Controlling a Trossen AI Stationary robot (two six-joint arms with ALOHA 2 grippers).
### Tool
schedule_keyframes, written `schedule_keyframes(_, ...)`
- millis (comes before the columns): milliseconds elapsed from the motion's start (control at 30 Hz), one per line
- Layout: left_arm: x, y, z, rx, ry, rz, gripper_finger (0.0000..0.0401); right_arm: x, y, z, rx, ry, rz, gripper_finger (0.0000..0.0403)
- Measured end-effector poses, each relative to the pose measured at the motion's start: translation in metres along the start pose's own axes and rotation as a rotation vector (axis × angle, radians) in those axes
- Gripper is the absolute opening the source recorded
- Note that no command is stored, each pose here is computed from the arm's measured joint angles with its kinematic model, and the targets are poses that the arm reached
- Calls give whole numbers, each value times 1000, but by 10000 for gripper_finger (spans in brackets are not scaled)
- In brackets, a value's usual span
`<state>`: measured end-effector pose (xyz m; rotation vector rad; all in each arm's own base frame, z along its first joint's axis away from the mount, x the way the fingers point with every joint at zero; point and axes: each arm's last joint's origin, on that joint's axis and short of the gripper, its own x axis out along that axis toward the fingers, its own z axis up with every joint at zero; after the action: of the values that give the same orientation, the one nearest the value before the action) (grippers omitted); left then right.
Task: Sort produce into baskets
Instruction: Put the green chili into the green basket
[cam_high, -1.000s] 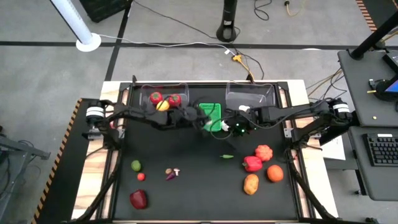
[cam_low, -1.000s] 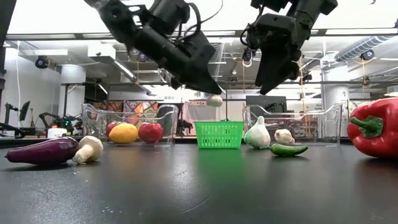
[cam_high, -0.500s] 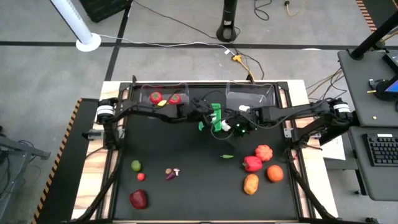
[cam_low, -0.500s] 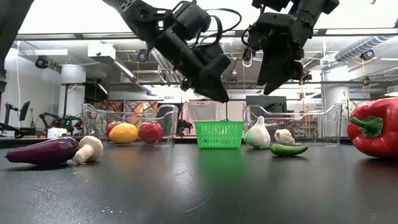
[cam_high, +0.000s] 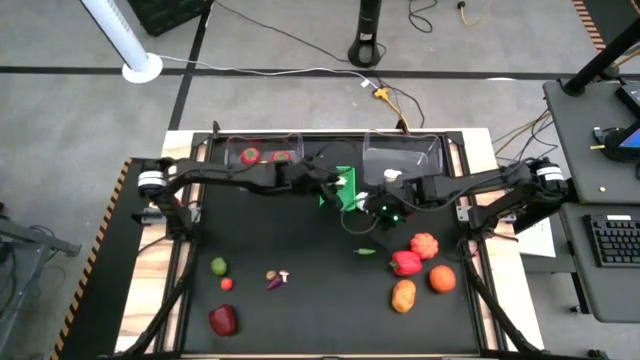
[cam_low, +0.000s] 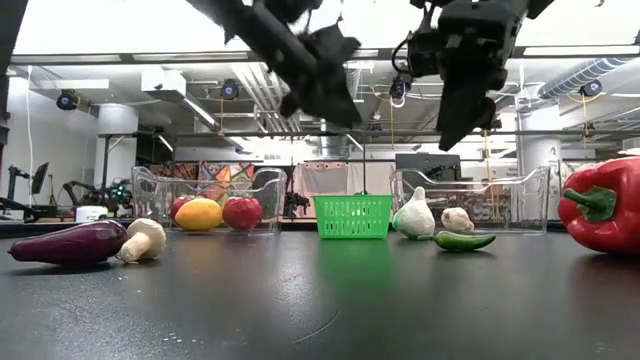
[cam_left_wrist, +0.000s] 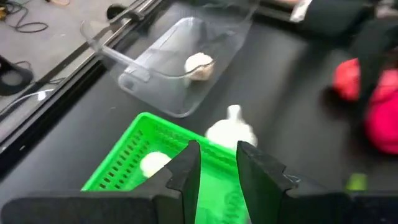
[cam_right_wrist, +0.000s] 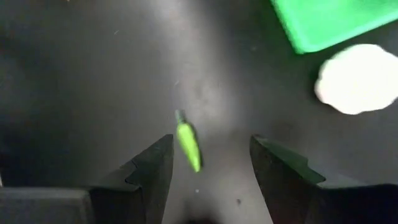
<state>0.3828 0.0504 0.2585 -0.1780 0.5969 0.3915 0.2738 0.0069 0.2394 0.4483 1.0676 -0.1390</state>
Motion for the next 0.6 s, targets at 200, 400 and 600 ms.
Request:
schedule_keyframes(200,-54,-24,1,-19,55,-66,89,5,18,-10,-121,27,30,203)
schedule_keyframes(400,-105,-48,-29,15,294,-82,89,12,30,-18,-130,50,44,214)
schedule_keyframes(600,-137,-72,-64,152,431,-69,89,23,42,-22,-164,21,1,256)
